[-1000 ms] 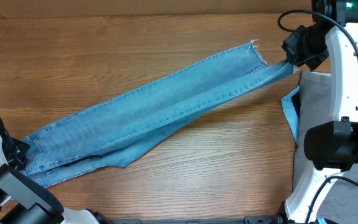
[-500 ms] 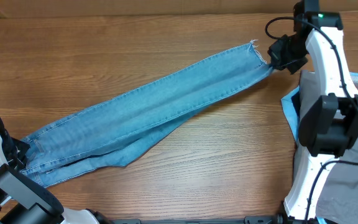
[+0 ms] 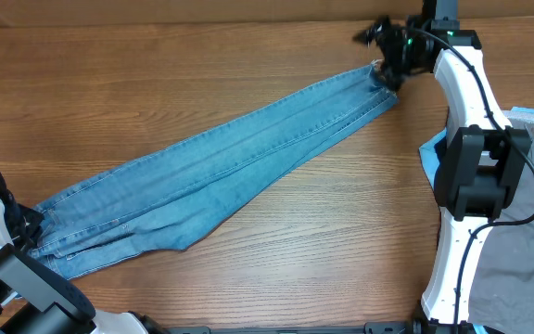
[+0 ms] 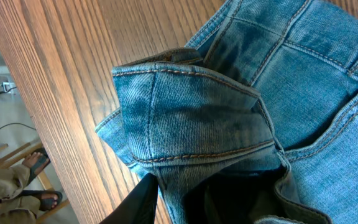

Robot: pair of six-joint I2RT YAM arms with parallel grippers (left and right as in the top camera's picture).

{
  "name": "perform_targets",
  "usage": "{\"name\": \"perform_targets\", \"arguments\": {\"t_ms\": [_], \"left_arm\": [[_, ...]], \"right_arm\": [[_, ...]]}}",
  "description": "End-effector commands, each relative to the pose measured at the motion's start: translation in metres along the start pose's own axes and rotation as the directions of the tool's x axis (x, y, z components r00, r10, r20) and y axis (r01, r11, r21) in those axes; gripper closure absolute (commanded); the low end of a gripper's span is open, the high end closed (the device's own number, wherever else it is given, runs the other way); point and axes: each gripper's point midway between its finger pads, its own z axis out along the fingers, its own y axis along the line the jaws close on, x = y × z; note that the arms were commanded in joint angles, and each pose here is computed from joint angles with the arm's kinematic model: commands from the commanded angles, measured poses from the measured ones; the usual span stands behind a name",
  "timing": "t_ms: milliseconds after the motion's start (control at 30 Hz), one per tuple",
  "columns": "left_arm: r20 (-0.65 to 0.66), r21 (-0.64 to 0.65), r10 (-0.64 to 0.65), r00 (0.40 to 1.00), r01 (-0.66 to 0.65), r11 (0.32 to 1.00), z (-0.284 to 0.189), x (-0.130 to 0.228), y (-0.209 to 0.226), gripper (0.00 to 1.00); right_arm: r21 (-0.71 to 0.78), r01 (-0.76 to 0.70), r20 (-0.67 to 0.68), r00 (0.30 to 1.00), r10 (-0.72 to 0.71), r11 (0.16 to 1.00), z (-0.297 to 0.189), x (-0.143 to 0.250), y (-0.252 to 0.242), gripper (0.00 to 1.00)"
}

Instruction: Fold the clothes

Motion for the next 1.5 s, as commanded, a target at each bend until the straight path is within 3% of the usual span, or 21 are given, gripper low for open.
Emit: {"name": "perform_targets", "arguments": {"t_ms": [0,133,200,267,300,433,567,700,800,867,1000,1100,1133,1167,1200,1267,1400,1433,1467], "left_arm": [[0.004,-0.012,0.019,1.000,-0.019,1.000,0.001,0.000,0.000,0.76],[-0.010,0.035,0.039,0.999,-0.039,0.999,0.000,0.002,-0.008,0.76],[-0.013,0.065,0.043,0.999,-0.042,0.997,-0.003,0.000,-0.013,0.77],[-0.013,0.112,0.047,0.999,-0.045,0.993,-0.010,-0.002,-0.020,0.76],[-0.009,0.140,0.050,0.999,-0.048,0.989,-0.014,-0.004,-0.024,0.76],[0.021,0.268,0.073,0.997,-0.076,0.960,-0.040,-0.014,-0.041,0.71],[0.073,0.419,0.170,0.983,-0.185,0.889,-0.069,-0.019,-0.063,0.62],[0.068,0.448,0.184,0.981,-0.194,0.873,-0.083,-0.018,-0.064,0.54],[0.056,0.431,0.188,0.981,-0.193,0.881,-0.081,-0.015,-0.060,0.47],[0.053,0.427,0.189,0.980,-0.194,0.883,-0.081,-0.015,-0.059,0.43],[0.039,0.421,0.195,0.980,-0.193,0.886,-0.080,-0.011,-0.057,0.42],[0.025,0.419,0.207,0.978,-0.199,0.886,-0.080,-0.007,-0.056,0.41],[0.027,0.420,0.222,0.975,-0.213,0.882,-0.080,-0.006,-0.056,0.41],[0.027,0.420,0.232,0.972,-0.222,0.880,-0.080,-0.005,-0.055,0.40],[0.026,0.420,0.239,0.971,-0.228,0.878,-0.080,-0.004,-0.055,0.40],[0.022,0.419,0.250,0.968,-0.236,0.877,-0.079,-0.002,-0.054,0.39],[0.009,0.417,0.254,0.967,-0.235,0.878,-0.079,0.001,-0.053,0.44],[0.005,0.416,0.256,0.967,-0.234,0.878,-0.079,0.002,-0.053,0.46],[0.002,0.416,0.261,0.965,-0.238,0.878,-0.079,0.003,-0.052,0.47]], "right_arm": [[0.216,0.085,0.061,0.993,-0.101,0.973,-0.014,-0.012,-0.042,0.00],[0.351,0.099,0.072,0.989,-0.133,0.931,-0.021,-0.014,-0.067,0.04],[0.360,0.110,0.073,0.987,-0.146,0.926,-0.022,-0.015,-0.069,0.18],[0.367,0.113,0.082,0.985,-0.153,0.923,-0.021,-0.017,-0.070,0.41],[0.367,0.116,0.086,0.984,-0.158,0.923,-0.020,-0.018,-0.070,0.46],[0.355,0.130,0.097,0.980,-0.175,0.926,-0.010,-0.020,-0.070,0.54],[0.344,0.104,0.110,0.982,-0.150,0.933,0.002,-0.019,-0.078,0.59],[0.327,0.113,0.106,0.982,-0.155,0.938,0.006,-0.018,-0.076,0.63],[0.293,0.130,0.107,0.980,-0.168,0.947,0.010,-0.018,-0.067,0.80],[0.228,0.163,0.123,0.973,-0.194,0.960,0.013,-0.023,-0.052,0.96],[0.006,0.259,0.174,0.951,-0.256,0.966,0.010,-0.039,-0.006,0.96],[-0.026,0.227,0.161,0.962,-0.220,0.974,0.005,-0.041,-0.007,0.96],[-0.001,0.213,0.157,0.965,-0.210,0.977,0.004,-0.041,-0.014,0.90],[0.031,0.205,0.156,0.966,-0.208,0.978,0.003,-0.042,-0.022,0.66],[0.063,0.210,0.151,0.964,-0.217,0.976,0.002,-0.042,-0.029,0.61],[0.093,0.235,0.129,0.961,-0.246,0.967,0.003,-0.038,-0.036,0.62],[0.103,0.238,0.111,0.962,-0.249,0.966,0.006,-0.031,-0.037,0.77],[0.112,0.237,0.107,0.963,-0.249,0.965,0.007,-0.029,-0.037,0.77],[0.133,0.232,0.105,0.963,-0.246,0.964,0.009,-0.027,-0.039,0.68]]}}
